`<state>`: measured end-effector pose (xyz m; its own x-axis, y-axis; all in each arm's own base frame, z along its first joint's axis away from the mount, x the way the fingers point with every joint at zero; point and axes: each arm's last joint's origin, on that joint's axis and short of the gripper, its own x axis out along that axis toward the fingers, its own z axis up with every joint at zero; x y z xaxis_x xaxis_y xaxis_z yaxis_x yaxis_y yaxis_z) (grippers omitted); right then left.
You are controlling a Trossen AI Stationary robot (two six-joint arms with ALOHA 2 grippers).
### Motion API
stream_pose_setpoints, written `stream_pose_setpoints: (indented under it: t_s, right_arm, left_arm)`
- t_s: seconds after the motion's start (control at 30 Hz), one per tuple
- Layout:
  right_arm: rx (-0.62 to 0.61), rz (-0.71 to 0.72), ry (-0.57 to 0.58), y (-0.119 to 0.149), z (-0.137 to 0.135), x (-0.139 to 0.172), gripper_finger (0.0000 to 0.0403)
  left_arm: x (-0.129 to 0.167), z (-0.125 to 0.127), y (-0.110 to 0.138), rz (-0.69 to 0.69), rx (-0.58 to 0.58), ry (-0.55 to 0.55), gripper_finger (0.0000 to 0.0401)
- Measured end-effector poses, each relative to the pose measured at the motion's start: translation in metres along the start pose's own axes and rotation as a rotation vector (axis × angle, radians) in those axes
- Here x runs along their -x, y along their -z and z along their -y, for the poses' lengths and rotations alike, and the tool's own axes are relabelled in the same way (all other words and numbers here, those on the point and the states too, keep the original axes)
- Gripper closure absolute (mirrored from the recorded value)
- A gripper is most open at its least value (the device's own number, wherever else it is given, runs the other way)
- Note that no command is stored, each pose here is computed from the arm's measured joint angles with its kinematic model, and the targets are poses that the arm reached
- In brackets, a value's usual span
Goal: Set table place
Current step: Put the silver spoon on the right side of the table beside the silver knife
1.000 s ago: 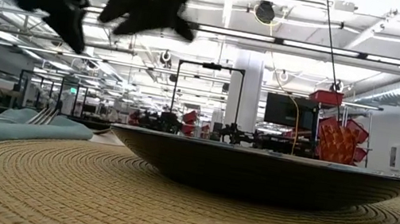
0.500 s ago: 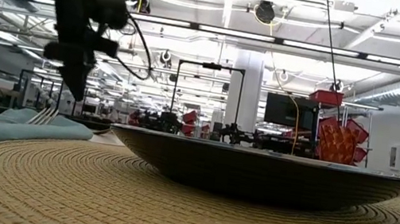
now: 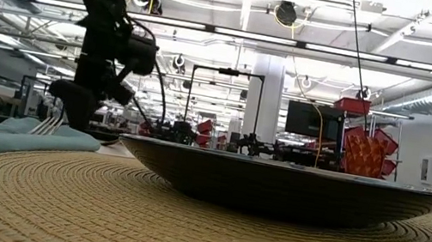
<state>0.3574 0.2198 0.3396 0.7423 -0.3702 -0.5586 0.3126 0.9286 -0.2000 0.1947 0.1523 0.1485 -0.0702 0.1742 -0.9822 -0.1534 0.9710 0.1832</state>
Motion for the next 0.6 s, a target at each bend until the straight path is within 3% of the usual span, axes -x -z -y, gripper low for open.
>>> stream_pose_setpoints:
  t_s: [0.23, 0.4, 0.6]
  right_arm:
    - [-0.001, -0.01, 0.047, 0.008, -0.002, 0.007, 0.0289]
    - [-0.002, -0.003, 0.052, 0.01, -0.004, 0.011, 0.0289]
    - [-0.015, 0.01, 0.062, 0.012, -0.006, 0.015, 0.0289]
  left_arm:
    - [-0.011, -0.004, -0.008, -0.016, -0.043, 0.082, 0.0329]
    - [-0.013, -0.008, -0.017, -0.025, -0.09, 0.099, 0.0389]
    - [-0.01, -0.011, -0.033, 0.018, -0.151, 0.13, 0.0399]
